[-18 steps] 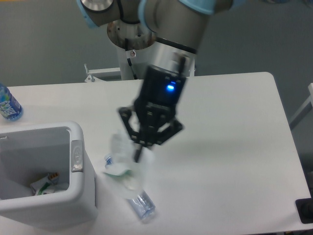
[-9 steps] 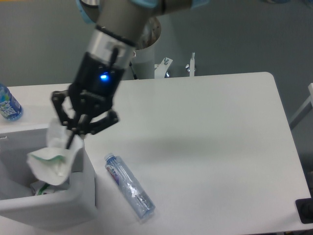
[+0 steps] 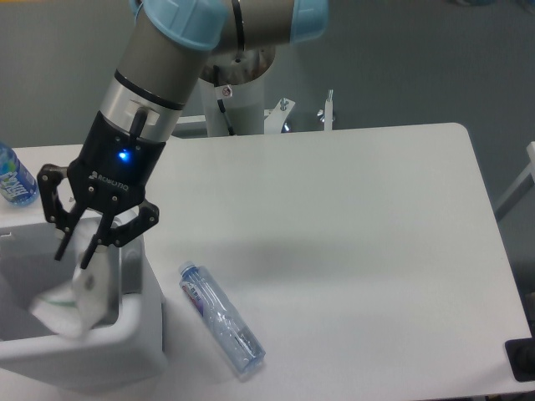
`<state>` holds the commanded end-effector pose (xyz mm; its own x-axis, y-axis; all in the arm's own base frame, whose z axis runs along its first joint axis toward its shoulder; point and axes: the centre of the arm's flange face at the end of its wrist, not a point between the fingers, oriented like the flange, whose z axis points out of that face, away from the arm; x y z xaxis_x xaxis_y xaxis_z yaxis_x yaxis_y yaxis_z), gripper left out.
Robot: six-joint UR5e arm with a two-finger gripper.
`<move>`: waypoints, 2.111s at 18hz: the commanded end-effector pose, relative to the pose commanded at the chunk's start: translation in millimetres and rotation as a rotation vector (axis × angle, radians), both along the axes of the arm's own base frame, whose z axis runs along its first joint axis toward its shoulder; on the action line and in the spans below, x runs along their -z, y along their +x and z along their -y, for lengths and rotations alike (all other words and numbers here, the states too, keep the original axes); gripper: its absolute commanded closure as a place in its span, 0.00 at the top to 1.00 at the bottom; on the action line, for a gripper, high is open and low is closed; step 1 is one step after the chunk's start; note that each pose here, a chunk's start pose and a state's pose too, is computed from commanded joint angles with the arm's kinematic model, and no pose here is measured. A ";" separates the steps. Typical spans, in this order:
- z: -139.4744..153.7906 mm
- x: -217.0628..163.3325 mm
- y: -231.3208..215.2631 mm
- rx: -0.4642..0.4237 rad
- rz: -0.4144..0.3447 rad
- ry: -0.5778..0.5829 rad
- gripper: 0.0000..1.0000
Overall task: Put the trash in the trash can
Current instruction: 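Open the gripper to drop the packet into the bin, then move the open gripper over the clear water bottle and lower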
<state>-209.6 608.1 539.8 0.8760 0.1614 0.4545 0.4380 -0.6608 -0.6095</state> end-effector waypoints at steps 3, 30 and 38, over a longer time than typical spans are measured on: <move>9.9 -11.8 -27.2 -0.048 -0.016 0.016 1.00; 45.2 105.1 -228.0 -0.451 -0.244 -0.360 1.00; -7.1 213.3 -213.3 -0.340 -0.139 -0.450 1.00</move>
<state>-423.0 615.2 326.5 0.7875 0.5952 0.1602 0.6071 -0.7042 -0.3680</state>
